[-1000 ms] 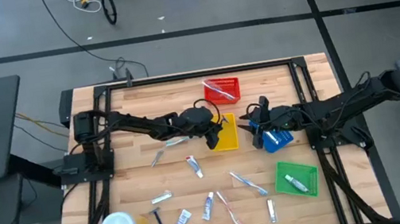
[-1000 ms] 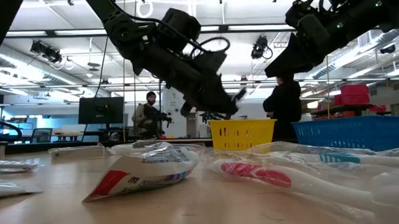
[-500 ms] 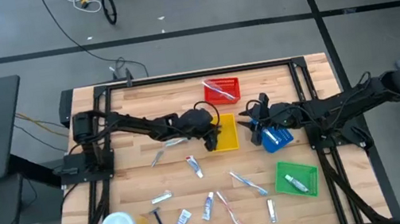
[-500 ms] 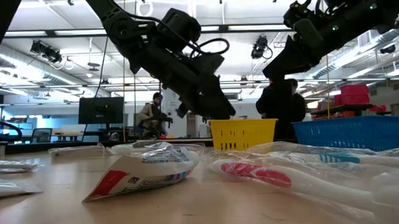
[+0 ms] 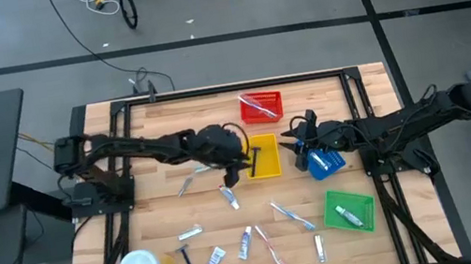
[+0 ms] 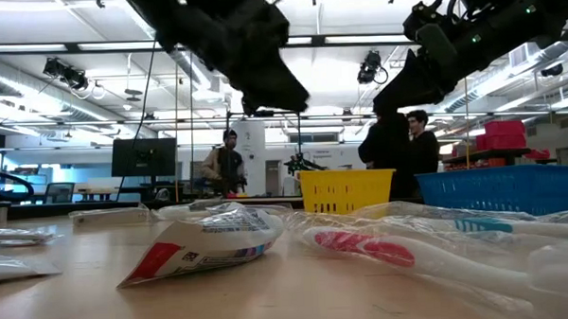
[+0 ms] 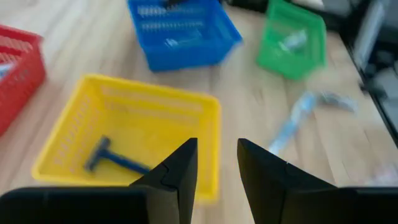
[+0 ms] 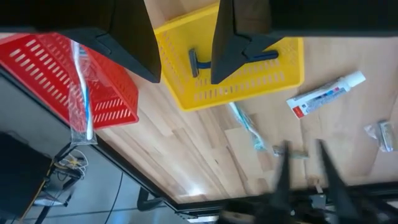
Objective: Pick & Place Travel size toiletries
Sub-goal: Put the nail cutter into the blue bin
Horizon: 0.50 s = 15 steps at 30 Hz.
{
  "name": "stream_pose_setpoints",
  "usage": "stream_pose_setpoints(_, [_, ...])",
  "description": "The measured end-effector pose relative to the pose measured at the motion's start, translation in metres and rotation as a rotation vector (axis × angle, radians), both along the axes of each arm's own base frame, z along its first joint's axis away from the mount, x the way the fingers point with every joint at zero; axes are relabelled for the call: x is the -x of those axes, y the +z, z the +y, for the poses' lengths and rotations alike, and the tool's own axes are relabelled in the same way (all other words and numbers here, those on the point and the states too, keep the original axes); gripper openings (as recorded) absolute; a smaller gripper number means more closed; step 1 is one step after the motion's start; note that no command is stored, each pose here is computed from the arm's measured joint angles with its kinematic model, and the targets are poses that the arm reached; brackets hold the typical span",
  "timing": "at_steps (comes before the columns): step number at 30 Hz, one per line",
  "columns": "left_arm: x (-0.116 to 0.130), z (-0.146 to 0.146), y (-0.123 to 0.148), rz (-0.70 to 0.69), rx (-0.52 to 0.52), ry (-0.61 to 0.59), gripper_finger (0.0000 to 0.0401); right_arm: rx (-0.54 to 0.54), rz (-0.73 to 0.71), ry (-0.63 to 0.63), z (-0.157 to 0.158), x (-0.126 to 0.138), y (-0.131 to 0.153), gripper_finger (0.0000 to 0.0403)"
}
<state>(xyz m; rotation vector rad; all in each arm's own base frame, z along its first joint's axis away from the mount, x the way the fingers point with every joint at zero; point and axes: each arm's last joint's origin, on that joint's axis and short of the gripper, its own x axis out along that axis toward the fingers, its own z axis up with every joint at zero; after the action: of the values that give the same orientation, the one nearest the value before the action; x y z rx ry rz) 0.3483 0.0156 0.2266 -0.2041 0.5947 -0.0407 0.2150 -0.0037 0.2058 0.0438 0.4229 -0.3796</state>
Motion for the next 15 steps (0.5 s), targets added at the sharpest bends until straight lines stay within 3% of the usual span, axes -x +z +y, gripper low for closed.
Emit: stream_pose_setpoints(15, [0.034,-0.087,-0.015,0.268,-0.202,-0.434,0.014,-0.11,-0.031,-0.016,0.001,0.0,-0.001,0.0147])
